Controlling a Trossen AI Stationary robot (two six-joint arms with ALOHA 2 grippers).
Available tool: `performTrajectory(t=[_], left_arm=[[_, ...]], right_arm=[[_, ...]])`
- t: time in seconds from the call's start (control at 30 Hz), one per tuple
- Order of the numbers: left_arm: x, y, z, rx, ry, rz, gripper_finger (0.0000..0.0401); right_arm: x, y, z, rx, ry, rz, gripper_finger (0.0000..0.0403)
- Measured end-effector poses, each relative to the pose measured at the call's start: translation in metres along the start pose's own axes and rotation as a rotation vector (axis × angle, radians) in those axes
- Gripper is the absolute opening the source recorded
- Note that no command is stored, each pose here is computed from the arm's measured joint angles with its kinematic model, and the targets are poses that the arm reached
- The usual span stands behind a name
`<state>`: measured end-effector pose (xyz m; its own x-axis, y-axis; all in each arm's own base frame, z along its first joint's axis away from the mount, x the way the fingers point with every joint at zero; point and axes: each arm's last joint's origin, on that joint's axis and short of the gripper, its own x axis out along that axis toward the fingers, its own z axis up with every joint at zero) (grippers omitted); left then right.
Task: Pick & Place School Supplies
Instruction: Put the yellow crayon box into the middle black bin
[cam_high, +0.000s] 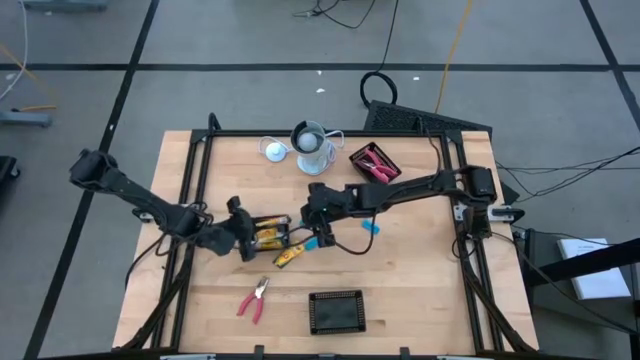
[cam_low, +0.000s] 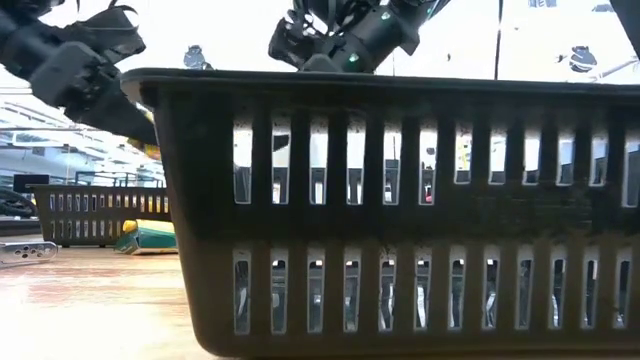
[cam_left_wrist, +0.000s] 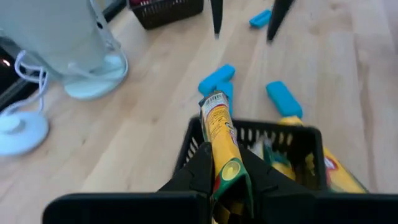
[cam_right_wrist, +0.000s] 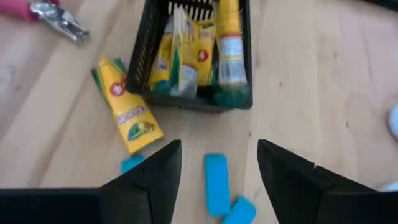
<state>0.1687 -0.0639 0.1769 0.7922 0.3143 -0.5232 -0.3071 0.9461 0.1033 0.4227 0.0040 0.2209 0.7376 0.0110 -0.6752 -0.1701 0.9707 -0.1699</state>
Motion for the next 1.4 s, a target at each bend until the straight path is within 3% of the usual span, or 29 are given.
performTrajectory(t=[0.3, 0.47, 0.67, 0.9, 1.17, 1.4], left_arm=[[-0.025, -0.007, -0.02, -0.06, 0.028, -0.016, 0.0031], [-0.018, -0.002, -0.049, -0.126, 0.016, 0.004, 0.0031], [-0.009, 0.002, -0.071, -0.233, -0.065, -0.063, 0.0033], [-0.009, -0.002, -0.067, -0.182, -0.099, -0.132, 0.0154], [-0.008, 0.001, -0.064, -0.147, -0.121, -0.088, 0.0276], [-0.013, 0.009, -0.052, -0.119, -0.212, -0.048, 0.0323]], right_arm=[[-0.019, 0.021, -0.003, 0.004, 0.023, 0.017, 0.019], [-0.028, 0.024, -0.016, 0.04, 0.051, -0.022, 0.0185], [-0.031, 0.026, -0.025, 0.055, 0.012, -0.039, 0.0185], [-0.027, 0.029, -0.029, 0.054, -0.014, -0.019, 0.0186], [-0.028, 0.029, -0.027, 0.054, -0.023, -0.01, 0.0184], [-0.022, 0.036, -0.023, 0.037, -0.107, 0.201, 0.0187]])
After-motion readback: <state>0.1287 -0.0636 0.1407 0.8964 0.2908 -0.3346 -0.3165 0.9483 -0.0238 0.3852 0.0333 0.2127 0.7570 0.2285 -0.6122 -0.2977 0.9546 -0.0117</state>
